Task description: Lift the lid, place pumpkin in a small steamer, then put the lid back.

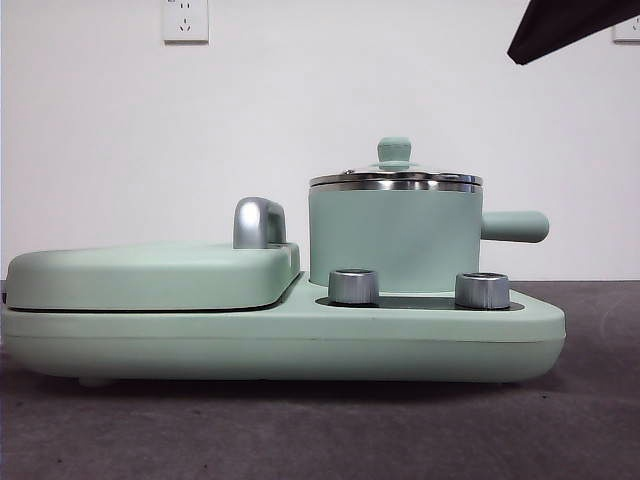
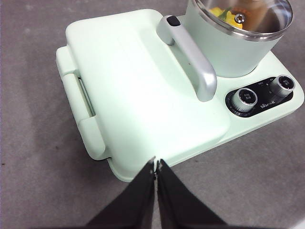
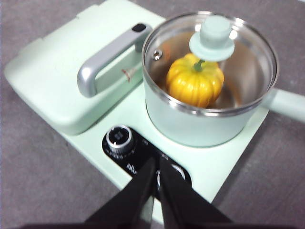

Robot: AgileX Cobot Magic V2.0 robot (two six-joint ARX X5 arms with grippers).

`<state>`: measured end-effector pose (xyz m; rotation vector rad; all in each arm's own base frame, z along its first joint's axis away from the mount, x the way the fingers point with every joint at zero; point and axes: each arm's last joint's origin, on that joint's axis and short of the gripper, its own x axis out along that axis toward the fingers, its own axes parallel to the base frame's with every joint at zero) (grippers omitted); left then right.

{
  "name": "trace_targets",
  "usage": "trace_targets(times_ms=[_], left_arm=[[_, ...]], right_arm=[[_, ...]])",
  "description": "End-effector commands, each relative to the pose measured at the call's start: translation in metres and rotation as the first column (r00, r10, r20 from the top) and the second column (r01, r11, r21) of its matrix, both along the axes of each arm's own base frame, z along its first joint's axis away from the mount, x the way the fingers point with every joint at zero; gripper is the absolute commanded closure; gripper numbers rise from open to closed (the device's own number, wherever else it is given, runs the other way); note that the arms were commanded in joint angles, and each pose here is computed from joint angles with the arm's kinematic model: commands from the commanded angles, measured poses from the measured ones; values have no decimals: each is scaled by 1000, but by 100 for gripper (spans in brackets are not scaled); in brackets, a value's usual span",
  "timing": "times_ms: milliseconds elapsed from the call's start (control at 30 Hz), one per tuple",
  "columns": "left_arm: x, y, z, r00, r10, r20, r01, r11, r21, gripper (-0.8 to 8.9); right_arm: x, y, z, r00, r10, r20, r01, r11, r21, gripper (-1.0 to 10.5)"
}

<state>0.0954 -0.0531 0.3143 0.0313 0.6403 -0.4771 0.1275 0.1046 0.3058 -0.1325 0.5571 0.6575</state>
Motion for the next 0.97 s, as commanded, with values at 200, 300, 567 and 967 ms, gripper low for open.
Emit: trace_targets(times_ms=[200,300,567,967], left_arm=[[-1,3,3,995,-55,87,49,996,72,807],[5,12,-20,977,51,208,-60,998,35,807],[1,44,-121,848,336,409,-338,938,-70,807],[1,51,-162,793,402,458,-405,909,-98,807]], right_arm=[[0,2,3,1000,-1,8,0,1000,24,932],[0,2,3,1000,-1,8,0,1000,24,932],[0,2,3,1000,0,9,0,1000,24,932],[0,2,3,1000,-1,11,0,1000,24,932]])
